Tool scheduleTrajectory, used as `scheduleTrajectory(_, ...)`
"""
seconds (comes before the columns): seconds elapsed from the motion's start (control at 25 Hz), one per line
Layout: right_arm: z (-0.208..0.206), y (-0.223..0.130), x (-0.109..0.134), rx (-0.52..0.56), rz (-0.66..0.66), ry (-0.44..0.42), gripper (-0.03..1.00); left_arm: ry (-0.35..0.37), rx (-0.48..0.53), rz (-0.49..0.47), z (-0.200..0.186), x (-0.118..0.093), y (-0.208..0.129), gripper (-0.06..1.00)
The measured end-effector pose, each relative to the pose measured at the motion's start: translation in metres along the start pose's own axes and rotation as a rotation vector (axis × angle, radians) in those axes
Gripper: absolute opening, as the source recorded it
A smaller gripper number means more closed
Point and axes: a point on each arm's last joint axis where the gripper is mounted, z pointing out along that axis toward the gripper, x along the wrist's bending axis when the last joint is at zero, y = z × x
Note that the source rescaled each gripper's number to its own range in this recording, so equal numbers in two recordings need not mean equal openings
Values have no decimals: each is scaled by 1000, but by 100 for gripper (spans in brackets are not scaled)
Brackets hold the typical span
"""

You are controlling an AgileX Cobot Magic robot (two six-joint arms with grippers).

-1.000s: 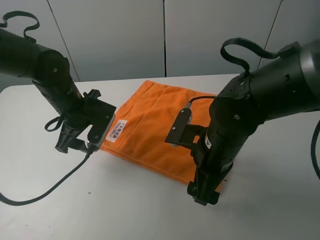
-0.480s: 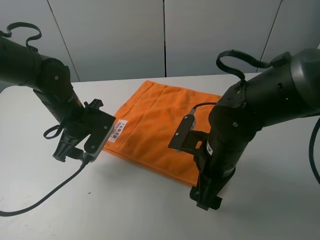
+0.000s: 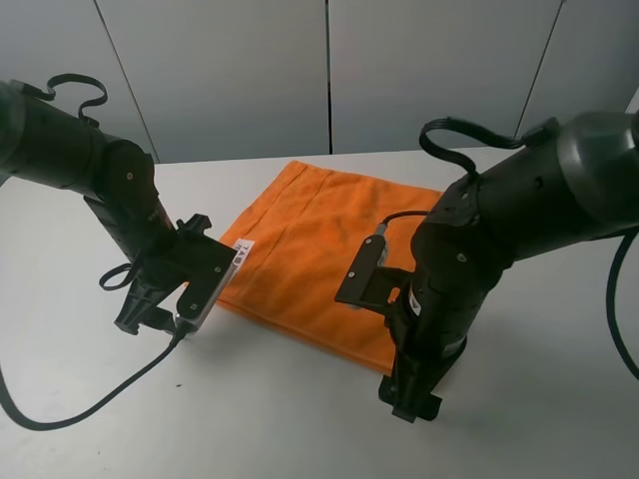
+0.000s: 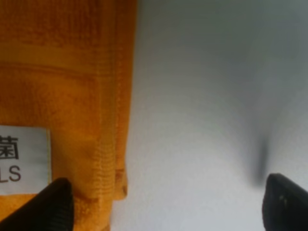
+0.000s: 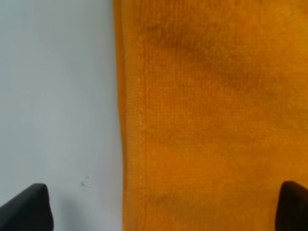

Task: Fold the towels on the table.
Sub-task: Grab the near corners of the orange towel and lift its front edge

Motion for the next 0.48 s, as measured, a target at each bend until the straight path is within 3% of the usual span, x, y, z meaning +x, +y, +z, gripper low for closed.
scheduleTrajectory(0.48, 12, 1, 1, 25, 9, 8, 100, 15, -12, -16, 0, 1, 1, 100)
